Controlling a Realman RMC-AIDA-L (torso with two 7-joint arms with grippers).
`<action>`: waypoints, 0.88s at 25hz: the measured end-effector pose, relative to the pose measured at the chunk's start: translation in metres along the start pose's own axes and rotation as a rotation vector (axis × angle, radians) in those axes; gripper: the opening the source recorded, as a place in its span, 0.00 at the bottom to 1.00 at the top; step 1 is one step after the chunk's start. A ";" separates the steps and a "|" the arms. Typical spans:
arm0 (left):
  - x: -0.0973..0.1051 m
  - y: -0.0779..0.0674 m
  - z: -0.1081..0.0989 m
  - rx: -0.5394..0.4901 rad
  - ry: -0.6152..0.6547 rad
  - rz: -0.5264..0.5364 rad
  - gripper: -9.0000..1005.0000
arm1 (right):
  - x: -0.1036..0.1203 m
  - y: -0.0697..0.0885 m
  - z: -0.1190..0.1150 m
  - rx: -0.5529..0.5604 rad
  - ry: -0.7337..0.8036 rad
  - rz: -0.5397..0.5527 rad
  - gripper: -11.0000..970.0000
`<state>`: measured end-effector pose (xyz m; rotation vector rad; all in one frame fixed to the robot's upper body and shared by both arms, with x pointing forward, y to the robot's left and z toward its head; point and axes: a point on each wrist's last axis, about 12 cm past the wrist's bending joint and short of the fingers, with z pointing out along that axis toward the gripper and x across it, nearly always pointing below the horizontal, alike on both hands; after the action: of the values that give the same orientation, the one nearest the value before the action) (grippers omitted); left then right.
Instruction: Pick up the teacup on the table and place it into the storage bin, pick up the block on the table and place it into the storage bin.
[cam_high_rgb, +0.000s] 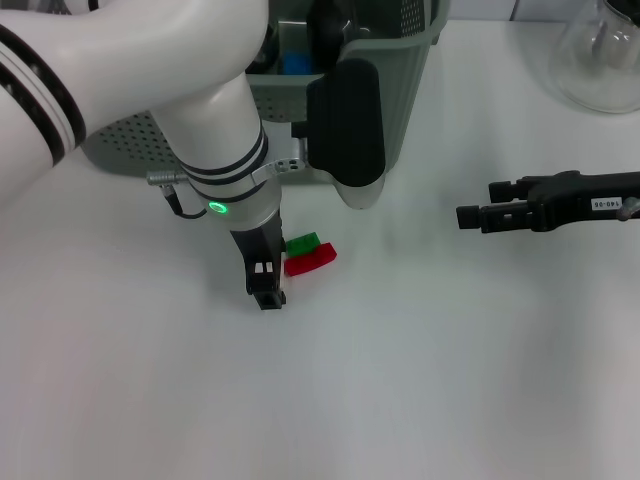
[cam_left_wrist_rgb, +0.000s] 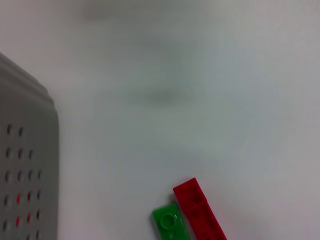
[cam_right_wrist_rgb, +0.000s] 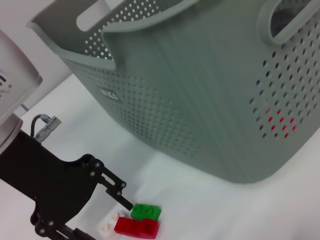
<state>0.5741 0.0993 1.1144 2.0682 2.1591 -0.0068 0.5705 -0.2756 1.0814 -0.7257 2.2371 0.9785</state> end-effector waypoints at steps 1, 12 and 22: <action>0.000 0.000 0.000 0.001 0.001 0.000 0.63 | 0.000 0.000 0.000 0.000 0.000 0.000 0.98; 0.001 -0.001 0.001 0.009 0.011 0.006 0.59 | 0.000 0.000 -0.001 0.002 0.000 0.000 0.98; 0.015 -0.001 -0.026 0.059 -0.043 -0.117 0.41 | -0.001 -0.001 -0.002 0.004 -0.001 -0.006 0.98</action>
<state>0.5694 0.1165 1.1382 1.9499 2.2771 -0.1285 0.5713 -0.2771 1.0829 -0.7289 2.2344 0.9709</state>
